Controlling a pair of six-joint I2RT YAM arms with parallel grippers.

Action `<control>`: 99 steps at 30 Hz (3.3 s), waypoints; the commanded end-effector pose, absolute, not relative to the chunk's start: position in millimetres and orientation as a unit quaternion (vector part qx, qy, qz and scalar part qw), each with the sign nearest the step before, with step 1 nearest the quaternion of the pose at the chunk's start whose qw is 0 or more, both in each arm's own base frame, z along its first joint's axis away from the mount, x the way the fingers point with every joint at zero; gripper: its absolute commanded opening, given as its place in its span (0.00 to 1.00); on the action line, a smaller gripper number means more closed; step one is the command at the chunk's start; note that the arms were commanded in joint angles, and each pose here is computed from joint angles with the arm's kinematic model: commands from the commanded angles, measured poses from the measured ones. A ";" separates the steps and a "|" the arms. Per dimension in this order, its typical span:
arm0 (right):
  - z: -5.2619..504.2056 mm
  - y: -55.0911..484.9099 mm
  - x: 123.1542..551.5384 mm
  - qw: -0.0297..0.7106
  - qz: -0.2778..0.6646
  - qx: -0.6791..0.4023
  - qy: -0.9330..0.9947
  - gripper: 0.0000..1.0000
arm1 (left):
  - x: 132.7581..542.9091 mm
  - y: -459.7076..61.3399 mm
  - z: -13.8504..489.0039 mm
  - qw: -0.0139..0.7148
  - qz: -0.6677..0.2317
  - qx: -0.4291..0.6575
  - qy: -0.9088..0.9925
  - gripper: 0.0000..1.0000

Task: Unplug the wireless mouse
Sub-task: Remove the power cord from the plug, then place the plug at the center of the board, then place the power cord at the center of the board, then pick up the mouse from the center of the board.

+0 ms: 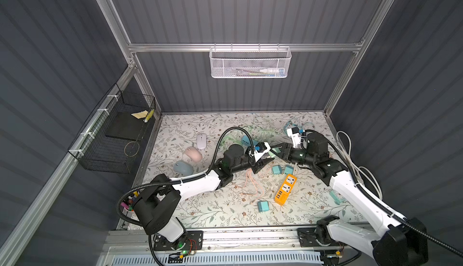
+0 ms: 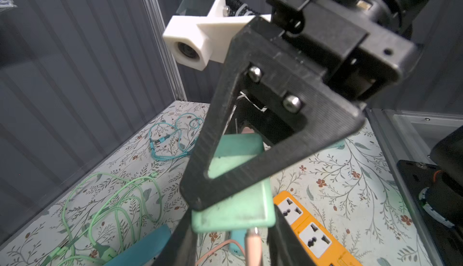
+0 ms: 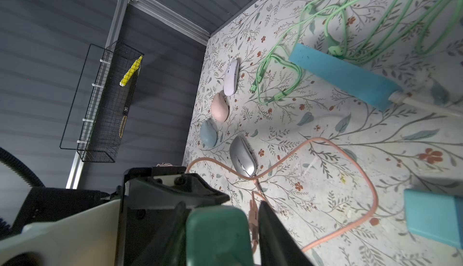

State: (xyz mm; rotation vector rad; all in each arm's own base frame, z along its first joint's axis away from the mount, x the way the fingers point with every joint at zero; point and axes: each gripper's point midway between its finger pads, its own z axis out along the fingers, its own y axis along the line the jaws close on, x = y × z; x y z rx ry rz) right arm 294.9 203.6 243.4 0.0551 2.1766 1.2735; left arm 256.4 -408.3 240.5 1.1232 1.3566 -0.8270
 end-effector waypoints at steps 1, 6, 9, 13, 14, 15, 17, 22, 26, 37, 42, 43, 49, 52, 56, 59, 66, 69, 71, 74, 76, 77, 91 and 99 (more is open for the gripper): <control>253.8 199.4 296.4 0.326 0.478 0.021 0.815 0.34 | 245.5 -411.5 265.4 0.584 -0.376 0.480 0.536 0.00; 259.4 197.5 294.5 0.330 0.480 0.026 0.812 0.01 | 250.9 -415.3 260.0 0.566 -0.369 0.483 0.557 0.10; 265.7 192.9 292.7 0.341 0.471 0.026 0.813 0.00 | 259.1 -409.0 254.4 0.565 -0.352 0.465 0.584 0.74; 278.0 178.7 293.1 0.368 0.438 0.025 0.819 0.00 | 247.8 -403.8 247.4 0.551 -0.350 0.487 0.580 0.97; 281.7 175.4 293.1 0.375 0.432 0.024 0.820 0.00 | 239.7 -405.1 243.7 0.536 -0.361 0.502 0.575 0.94; 285.2 173.1 293.2 0.380 0.427 0.023 0.820 0.00 | 237.4 -405.4 241.6 0.529 -0.365 0.506 0.575 0.91; 289.5 172.4 293.0 0.382 0.425 0.019 0.820 0.00 | 232.5 -406.4 235.9 0.513 -0.373 0.515 0.576 0.85; 288.5 177.6 292.0 0.373 0.441 0.017 0.817 0.00 | 231.7 -411.9 237.2 0.506 -0.386 0.517 0.573 0.36; 281.8 178.3 290.6 0.365 0.439 0.014 0.821 0.00 | 236.3 -416.7 241.2 0.504 -0.388 0.513 0.576 0.36; 261.7 181.0 287.4 0.345 0.434 0.013 0.832 0.00 | 235.3 -430.7 233.0 0.469 -0.409 0.525 0.581 0.00; 288.4 163.3 292.4 0.381 0.402 0.012 0.832 0.00 | 224.2 -417.9 199.8 0.417 -0.398 0.536 0.616 0.00; 296.7 155.9 294.8 0.393 0.393 0.014 0.832 0.00 | 221.2 -409.5 184.0 0.399 -0.385 0.539 0.635 0.00; 307.3 130.2 308.6 0.408 0.360 0.031 0.839 0.00 | 209.2 -364.0 152.8 0.386 -0.345 0.498 0.696 0.00; 285.0 141.8 314.4 0.375 0.377 0.027 0.846 0.00 | 220.7 -345.5 158.9 0.412 -0.300 0.470 0.720 0.00; 208.4 172.3 312.8 0.281 0.349 0.001 0.894 0.00 | 255.5 -310.0 193.1 0.469 -0.202 0.388 0.767 0.00; 157.5 192.9 302.2 0.228 0.332 -0.010 0.915 0.00 | 281.3 -272.1 235.0 0.510 -0.130 0.293 0.798 0.00; 92.6 206.0 287.4 0.174 0.293 -0.009 0.940 0.00 | 284.7 -202.1 348.5 0.641 -0.085 0.147 0.748 0.00; 77.2 208.0 285.4 0.160 0.279 -0.013 0.947 0.02 | 282.0 -201.3 368.3 0.657 -0.087 0.156 0.732 0.00; 72.1 207.6 284.9 0.156 0.274 -0.013 0.949 0.06 | 281.1 -211.7 369.8 0.653 -0.103 0.175 0.730 0.00; 74.5 200.5 288.1 0.173 0.256 -0.010 0.951 0.43 | 281.8 -223.9 365.8 0.644 -0.122 0.187 0.731 0.00; 86.7 198.6 288.8 0.192 0.257 -0.015 0.947 0.53 | 281.8 -231.2 362.5 0.641 -0.135 0.195 0.730 0.00; 93.1 197.8 288.9 0.202 0.256 -0.019 0.945 0.55 | 281.5 -233.8 361.5 0.640 -0.141 0.197 0.729 0.00; 143.4 216.8 274.2 0.269 0.272 -0.103 0.918 0.55 | 313.7 -249.9 241.4 0.423 -0.150 0.199 0.871 1.00; 124.6 305.3 210.9 0.203 0.268 -0.344 0.877 0.53 | 319.6 -161.9 171.3 0.328 -0.145 -0.011 0.933 0.96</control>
